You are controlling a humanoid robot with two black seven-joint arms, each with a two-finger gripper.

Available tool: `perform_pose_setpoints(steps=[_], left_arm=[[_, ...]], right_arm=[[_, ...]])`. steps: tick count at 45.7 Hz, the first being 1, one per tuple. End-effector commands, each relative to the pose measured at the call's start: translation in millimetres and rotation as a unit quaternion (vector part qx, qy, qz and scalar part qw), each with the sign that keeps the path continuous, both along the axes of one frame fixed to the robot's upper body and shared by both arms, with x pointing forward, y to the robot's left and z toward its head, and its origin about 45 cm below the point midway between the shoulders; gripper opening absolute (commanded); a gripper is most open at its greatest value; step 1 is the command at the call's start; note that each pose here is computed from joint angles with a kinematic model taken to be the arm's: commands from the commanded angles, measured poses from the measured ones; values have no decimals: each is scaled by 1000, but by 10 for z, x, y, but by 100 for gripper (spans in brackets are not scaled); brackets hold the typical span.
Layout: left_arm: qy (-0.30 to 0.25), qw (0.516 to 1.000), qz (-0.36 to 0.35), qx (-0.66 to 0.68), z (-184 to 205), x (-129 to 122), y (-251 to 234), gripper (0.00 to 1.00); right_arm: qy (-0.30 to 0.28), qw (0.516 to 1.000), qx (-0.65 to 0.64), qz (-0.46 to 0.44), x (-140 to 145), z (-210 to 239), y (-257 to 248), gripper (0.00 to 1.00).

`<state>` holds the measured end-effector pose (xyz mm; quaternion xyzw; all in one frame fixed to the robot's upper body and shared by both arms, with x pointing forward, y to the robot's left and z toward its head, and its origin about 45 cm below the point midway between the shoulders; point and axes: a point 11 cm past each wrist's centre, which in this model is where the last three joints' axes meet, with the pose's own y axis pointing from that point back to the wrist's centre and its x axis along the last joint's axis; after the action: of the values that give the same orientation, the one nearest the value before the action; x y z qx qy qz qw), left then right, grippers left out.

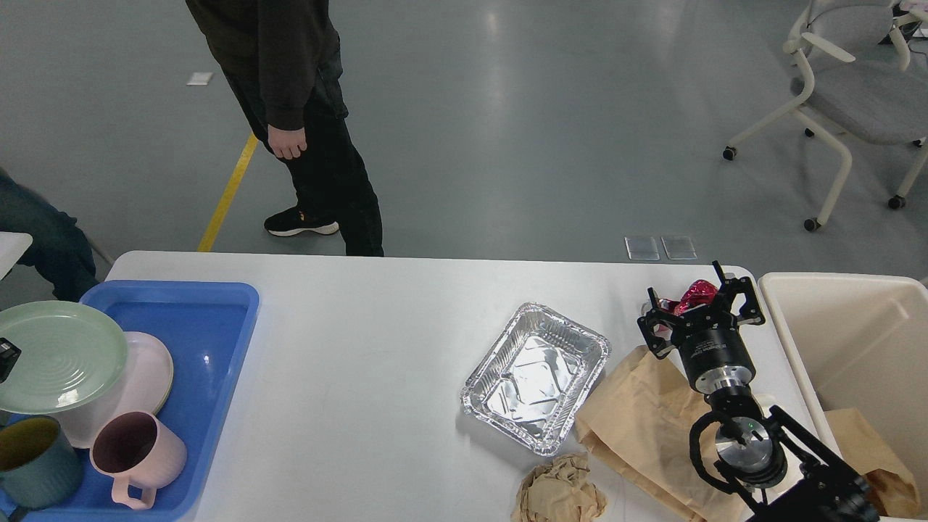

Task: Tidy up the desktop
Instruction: 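Lift the pale green plate and lower it onto the blue tray, then release the plate onto the pink plate and withdraw the left gripper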

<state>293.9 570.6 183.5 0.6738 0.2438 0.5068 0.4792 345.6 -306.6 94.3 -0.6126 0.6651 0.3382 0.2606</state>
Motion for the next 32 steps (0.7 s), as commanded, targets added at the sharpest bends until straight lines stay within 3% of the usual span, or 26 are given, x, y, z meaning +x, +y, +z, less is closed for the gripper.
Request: perform_pose_setpoints(steps=[1,10,32], left_arm=[[-7,1000,1,-28,-99,26,-122,0],[-11,997,15,-69,-335,-38,-275,0],[-33,994,30,-95,-438,4,-387,4]], right_arm=[[0,1000,0,0,0,-1,3,100],[0,1000,0,0,0,-1,3,100],[0,1000,0,0,0,-1,3,100]])
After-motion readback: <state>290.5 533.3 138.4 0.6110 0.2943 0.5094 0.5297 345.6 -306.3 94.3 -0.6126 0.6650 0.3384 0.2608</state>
